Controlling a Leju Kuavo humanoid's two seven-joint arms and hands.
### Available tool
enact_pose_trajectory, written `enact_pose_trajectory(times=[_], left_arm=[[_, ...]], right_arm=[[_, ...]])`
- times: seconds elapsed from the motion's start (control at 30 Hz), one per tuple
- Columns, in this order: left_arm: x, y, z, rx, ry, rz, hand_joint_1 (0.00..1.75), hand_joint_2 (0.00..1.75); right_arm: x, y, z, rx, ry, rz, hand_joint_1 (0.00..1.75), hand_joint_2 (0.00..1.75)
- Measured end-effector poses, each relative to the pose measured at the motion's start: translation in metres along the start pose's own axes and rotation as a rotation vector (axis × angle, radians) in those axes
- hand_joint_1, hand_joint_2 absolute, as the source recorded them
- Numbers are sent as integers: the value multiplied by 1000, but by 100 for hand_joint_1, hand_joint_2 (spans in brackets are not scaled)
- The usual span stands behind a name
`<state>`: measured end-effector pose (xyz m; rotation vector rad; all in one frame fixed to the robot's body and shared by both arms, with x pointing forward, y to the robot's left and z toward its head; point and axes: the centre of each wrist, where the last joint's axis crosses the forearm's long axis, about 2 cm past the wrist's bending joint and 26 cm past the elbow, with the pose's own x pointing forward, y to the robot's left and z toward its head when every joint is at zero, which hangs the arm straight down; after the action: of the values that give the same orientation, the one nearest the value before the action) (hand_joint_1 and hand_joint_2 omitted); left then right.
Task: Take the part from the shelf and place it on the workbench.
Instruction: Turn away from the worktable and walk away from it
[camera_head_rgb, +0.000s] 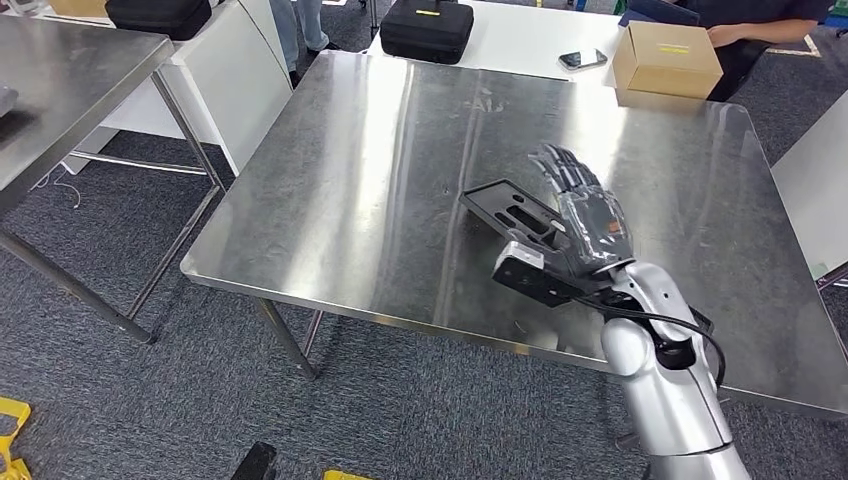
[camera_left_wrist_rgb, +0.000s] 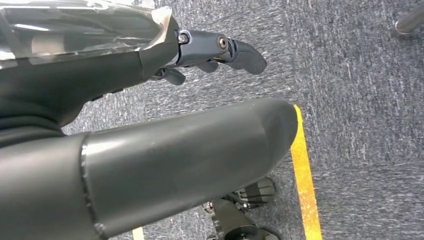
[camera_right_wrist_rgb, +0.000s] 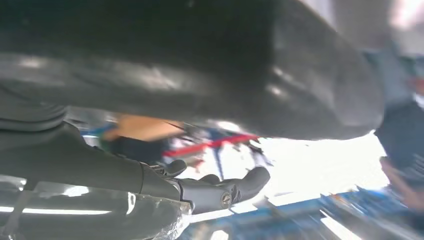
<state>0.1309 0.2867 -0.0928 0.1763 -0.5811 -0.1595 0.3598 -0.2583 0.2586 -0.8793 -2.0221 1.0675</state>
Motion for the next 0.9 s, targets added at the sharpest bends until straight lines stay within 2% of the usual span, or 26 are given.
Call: enact_pose_trajectory(times=[0.17,0.37,0.5,0.6,0.9], left_arm=[[1,-1,0,31,-13,19,0,0],[-5,2,1,116,-23,116,0,0],[-15,5,4,171,-34,167,0,0],[-25,5,8,203,-14,200,0,0],[-51,4,18,281,61,352,0,0]], right_arm=[[51,-26,-18,-218,-162,-129,0,0],[83,-65,-16,-421,-296,-264,0,0],[84,-81,-6,-562,-356,-308,0,0],[79,-83,8,-643,-377,-345,0,0],[77,-60,63,-809,-380,-380,0,0]])
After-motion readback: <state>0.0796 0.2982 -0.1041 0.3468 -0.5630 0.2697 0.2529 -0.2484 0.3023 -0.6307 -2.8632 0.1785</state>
